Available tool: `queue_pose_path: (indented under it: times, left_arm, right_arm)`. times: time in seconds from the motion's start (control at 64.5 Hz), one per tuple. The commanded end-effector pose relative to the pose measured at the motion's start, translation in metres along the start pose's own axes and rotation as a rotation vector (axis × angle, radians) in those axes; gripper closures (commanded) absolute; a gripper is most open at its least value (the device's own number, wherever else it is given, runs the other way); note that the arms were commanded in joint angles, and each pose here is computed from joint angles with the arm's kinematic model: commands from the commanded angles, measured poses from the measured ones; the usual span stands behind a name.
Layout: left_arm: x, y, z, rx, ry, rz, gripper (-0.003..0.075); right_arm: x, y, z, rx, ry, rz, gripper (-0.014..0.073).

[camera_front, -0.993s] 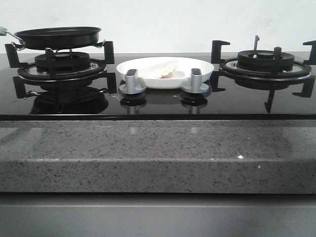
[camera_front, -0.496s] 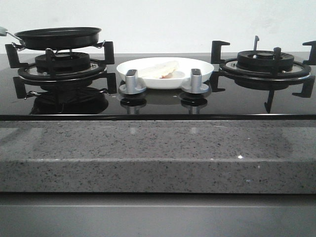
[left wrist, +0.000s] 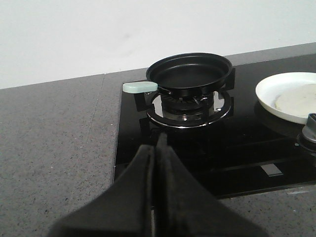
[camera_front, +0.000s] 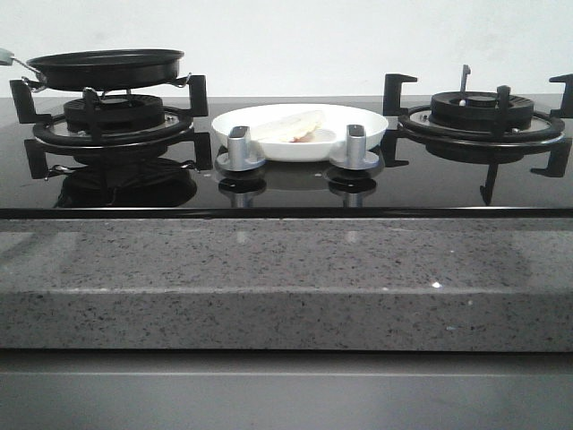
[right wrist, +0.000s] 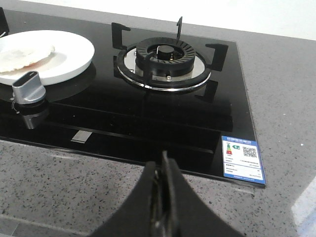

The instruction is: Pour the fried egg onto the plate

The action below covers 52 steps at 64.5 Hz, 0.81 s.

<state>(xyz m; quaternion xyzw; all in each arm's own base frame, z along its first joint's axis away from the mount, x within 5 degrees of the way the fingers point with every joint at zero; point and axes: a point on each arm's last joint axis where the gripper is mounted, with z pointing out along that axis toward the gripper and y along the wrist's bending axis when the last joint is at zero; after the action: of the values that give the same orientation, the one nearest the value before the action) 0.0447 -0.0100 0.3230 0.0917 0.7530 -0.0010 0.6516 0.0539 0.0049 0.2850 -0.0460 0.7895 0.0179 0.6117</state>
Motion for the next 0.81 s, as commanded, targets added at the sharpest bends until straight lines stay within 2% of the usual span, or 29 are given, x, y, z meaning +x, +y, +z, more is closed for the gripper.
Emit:
queue_pose_path:
  times: [0.0, 0.388, 0.512, 0.791]
  left_arm:
    - [-0.014, 0.002, -0.002, -0.010, -0.094, -0.021, 0.0739]
    - [-0.014, 0.002, -0.002, -0.010, -0.096, -0.021, 0.0739]
    - [-0.007, 0.002, 0.001, -0.015, -0.084, -0.034, 0.0739]
    - [0.014, 0.004, 0.001, -0.068, -0.151, -0.086, 0.0739]
  right_arm:
    - [-0.016, 0.000, -0.003, 0.000, -0.106, 0.003, 0.0652]
    - [-0.016, 0.000, -0.003, 0.000, -0.106, 0.003, 0.0652]
    - [-0.016, 0.000, -0.003, 0.000, -0.106, 0.003, 0.0652]
    - [-0.016, 0.000, -0.003, 0.000, -0.106, 0.003, 0.0652]
